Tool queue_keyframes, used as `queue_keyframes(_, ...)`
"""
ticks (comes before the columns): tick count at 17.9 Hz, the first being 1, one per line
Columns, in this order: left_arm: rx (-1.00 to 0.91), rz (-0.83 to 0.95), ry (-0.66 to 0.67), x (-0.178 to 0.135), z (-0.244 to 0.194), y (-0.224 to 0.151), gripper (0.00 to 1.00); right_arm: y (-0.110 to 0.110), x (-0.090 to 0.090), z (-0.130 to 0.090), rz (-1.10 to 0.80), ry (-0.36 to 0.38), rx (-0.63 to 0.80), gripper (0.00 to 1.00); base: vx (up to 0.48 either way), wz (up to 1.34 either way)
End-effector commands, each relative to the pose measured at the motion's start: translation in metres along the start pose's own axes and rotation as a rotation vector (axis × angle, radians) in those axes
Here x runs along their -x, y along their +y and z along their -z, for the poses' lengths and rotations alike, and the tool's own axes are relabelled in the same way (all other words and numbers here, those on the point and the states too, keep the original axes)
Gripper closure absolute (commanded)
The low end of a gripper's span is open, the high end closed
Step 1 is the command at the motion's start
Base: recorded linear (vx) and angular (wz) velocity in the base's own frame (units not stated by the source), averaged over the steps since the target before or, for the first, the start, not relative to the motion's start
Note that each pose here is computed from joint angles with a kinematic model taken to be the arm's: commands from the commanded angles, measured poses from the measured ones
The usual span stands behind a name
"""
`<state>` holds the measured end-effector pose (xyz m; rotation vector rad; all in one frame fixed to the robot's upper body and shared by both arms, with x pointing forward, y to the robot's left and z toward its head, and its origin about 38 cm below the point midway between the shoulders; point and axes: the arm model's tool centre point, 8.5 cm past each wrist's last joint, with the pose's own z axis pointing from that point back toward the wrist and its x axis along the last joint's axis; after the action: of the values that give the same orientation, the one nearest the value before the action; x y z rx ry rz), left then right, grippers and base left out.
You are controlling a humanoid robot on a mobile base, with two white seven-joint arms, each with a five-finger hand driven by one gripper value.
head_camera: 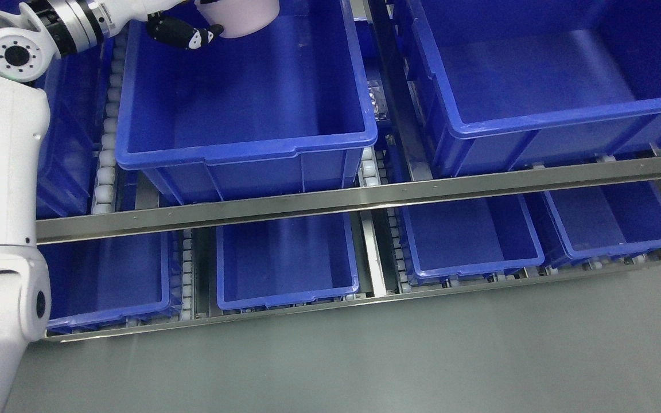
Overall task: Stack pink IKEA bowls on left shelf middle
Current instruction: 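Lower the held bowls into the upper blue bin with the left hand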
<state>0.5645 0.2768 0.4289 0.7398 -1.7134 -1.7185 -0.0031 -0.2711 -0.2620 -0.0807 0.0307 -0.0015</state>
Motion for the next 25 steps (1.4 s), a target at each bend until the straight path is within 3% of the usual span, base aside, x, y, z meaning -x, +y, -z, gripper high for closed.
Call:
queue_keyframes(1,0.292,0.002,0.056,0.007,0.029,-0.059,0.96,-0.011,0.008,0.001,0.011,0.000,0.018,0.00,0.081,-0.06)
queue_keyframes(8,0.342,0.015,0.037,-0.004,0.040,-0.076,0.92,-0.011,0.007,0.001,0.011,-0.002,0.018,0.00,0.034,-0.02)
queue_keyframes(13,0.374,0.003,0.033,-0.005,0.040,-0.095,0.81,-0.011,0.008,0.001,0.012,-0.002,0.018,0.00,0.000,0.00)
queue_keyframes(18,0.330,0.004,0.038,-0.003,0.038,-0.080,0.51,-0.011,0.008,0.001,0.011,-0.002,0.018,0.00,0.000,0.00)
queue_keyframes(22,0.129,-0.047,0.006,-0.010,0.038,-0.033,0.16,-0.011,0.008,0.001,0.012,0.000,0.018,0.00,0.000,0.00)
queue_keyframes(25,0.023,-0.139,-0.018,-0.014,0.038,-0.032,0.05,-0.011,0.008,0.001,0.011,-0.002,0.018,0.00,0.000,0.00)
